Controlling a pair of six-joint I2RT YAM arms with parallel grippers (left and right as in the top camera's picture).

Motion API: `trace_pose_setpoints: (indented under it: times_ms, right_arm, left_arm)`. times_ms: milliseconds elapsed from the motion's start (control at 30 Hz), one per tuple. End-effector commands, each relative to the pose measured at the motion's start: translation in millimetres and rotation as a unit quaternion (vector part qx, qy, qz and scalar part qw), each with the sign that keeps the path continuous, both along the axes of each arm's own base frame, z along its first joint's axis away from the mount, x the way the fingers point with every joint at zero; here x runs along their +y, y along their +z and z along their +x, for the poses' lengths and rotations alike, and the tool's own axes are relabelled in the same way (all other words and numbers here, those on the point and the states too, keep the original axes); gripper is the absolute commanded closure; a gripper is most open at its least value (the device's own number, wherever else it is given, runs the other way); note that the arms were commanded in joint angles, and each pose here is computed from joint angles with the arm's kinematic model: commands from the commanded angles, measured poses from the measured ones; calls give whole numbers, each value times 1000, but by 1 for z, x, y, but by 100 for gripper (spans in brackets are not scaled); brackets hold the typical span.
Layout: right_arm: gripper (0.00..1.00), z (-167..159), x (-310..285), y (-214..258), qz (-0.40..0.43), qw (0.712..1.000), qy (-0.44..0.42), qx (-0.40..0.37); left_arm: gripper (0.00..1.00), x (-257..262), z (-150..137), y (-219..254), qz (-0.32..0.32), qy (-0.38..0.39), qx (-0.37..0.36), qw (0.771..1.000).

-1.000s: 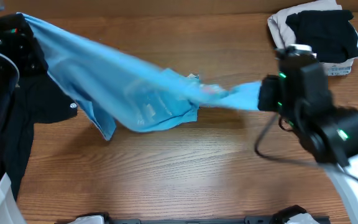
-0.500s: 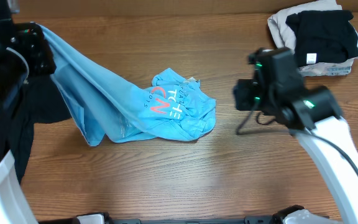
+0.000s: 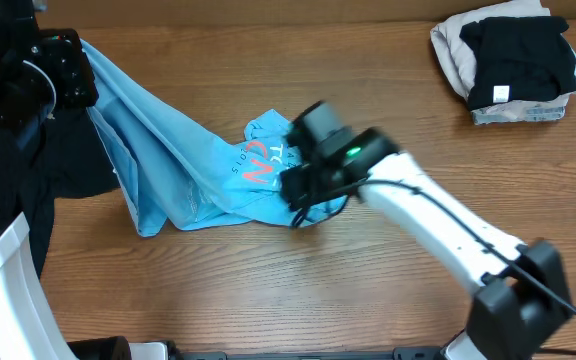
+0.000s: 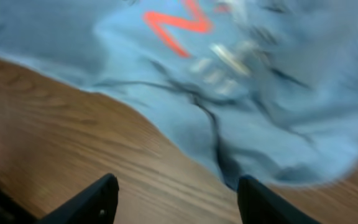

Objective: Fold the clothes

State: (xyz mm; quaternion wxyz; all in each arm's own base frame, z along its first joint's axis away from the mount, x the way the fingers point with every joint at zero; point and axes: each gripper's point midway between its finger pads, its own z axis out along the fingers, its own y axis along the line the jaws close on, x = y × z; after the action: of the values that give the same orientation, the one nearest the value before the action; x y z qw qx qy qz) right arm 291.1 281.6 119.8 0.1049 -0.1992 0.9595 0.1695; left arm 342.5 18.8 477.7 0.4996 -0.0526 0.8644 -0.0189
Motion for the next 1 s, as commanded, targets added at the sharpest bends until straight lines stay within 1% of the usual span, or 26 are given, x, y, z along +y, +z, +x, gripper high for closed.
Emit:
trace_pose_setpoints:
  times_ms: [0, 233, 433, 467, 567, 733, 833, 967]
  right_arm:
    - [34, 5, 13, -20, -34, 999, 25, -33]
    - [35, 19, 26, -54, -47, 997, 41, -41]
    - [37, 25, 30, -71, -51, 996, 51, -45]
    - [39, 25, 31, -72, -51, 996, 51, -44]
    - [42, 26, 31, -77, -53, 996, 51, -42]
    - [50, 25, 31, -83, -57, 996, 52, -37]
    - [53, 25, 31, -83, -56, 996, 52, -37]
    - [59, 23, 34, -83, -48, 997, 56, -31]
  left_arm:
    - [96, 1, 5, -2, 10, -7, 4, 1000]
    - [96, 4, 7, -5, 16, -3, 9, 1000]
    - [96, 4, 7, -5, 16, -3, 9, 1000]
    - [96, 4, 7, -5, 16, -3, 9, 1000]
    - [96, 4, 7, -5, 16, -3, 9, 1000]
    - [96, 4, 8, -5, 16, -3, 8, 1000]
    - [96, 4, 7, -5, 16, -3, 9, 1000]
    - [96, 4, 7, -5, 16, -3, 9, 1000]
